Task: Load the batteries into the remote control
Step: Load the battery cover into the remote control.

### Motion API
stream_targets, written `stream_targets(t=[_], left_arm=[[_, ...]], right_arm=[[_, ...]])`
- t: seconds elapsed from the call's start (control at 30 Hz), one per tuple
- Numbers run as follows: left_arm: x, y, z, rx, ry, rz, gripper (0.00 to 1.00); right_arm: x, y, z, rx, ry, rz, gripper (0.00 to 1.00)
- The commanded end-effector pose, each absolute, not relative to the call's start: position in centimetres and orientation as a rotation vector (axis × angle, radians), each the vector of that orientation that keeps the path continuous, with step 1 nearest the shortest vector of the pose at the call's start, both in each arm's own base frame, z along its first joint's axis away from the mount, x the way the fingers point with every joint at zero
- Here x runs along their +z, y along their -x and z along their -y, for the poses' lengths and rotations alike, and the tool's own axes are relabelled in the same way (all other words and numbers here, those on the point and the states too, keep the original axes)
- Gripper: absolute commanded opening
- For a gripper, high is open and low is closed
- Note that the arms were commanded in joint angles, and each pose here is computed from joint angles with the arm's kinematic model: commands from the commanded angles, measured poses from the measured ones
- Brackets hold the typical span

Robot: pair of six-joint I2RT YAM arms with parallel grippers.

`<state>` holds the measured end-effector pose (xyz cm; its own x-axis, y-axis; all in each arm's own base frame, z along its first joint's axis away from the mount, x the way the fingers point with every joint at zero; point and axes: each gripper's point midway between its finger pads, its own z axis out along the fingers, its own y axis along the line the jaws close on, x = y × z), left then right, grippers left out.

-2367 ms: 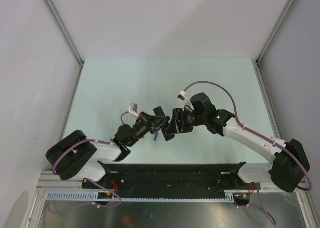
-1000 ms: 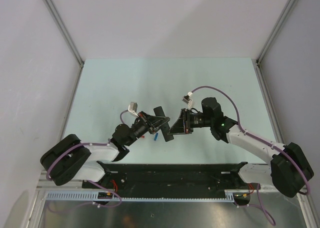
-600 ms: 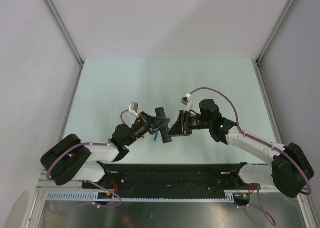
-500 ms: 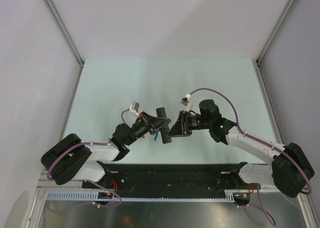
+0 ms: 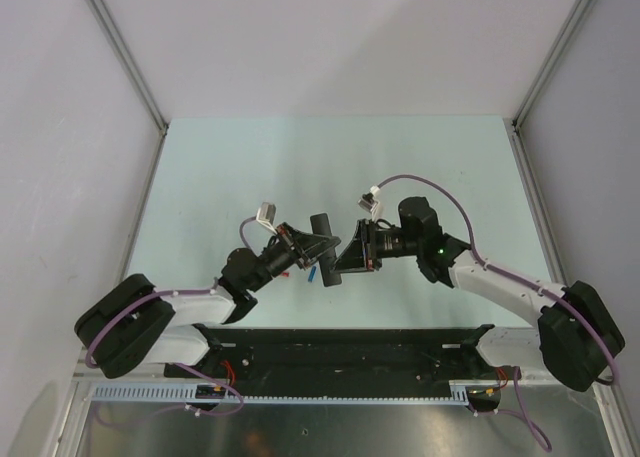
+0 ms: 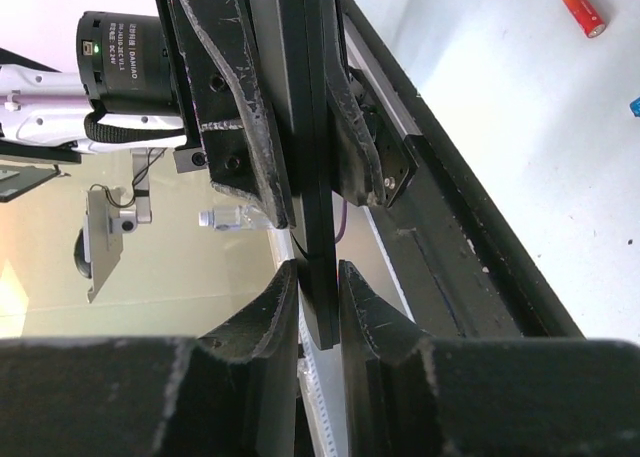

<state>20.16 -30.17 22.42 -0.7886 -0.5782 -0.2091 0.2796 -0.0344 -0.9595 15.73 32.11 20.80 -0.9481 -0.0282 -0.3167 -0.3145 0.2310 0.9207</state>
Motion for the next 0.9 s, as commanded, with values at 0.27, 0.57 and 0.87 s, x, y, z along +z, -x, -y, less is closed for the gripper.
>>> stream_targets(t=[0.27, 0.57, 0.87], left_arm=[[27.5, -13.6, 30.6, -2.146, 0.011, -1.502, 0.0], [27.0, -13.3, 30.5, -2.139, 0.019, -1.509, 0.0], [26.6, -17.6, 28.6, -2.035, 0.137, -1.491, 0.0]], right_arm=[[24.1, -25.1, -32.0, 1.603, 0.08, -2.068, 0.0], [24.0, -26.1, -32.3, 1.606, 0.064, -2.069, 0.0], [25.8, -21.2, -30.8, 1.606, 0.236, -2.106, 0.48]])
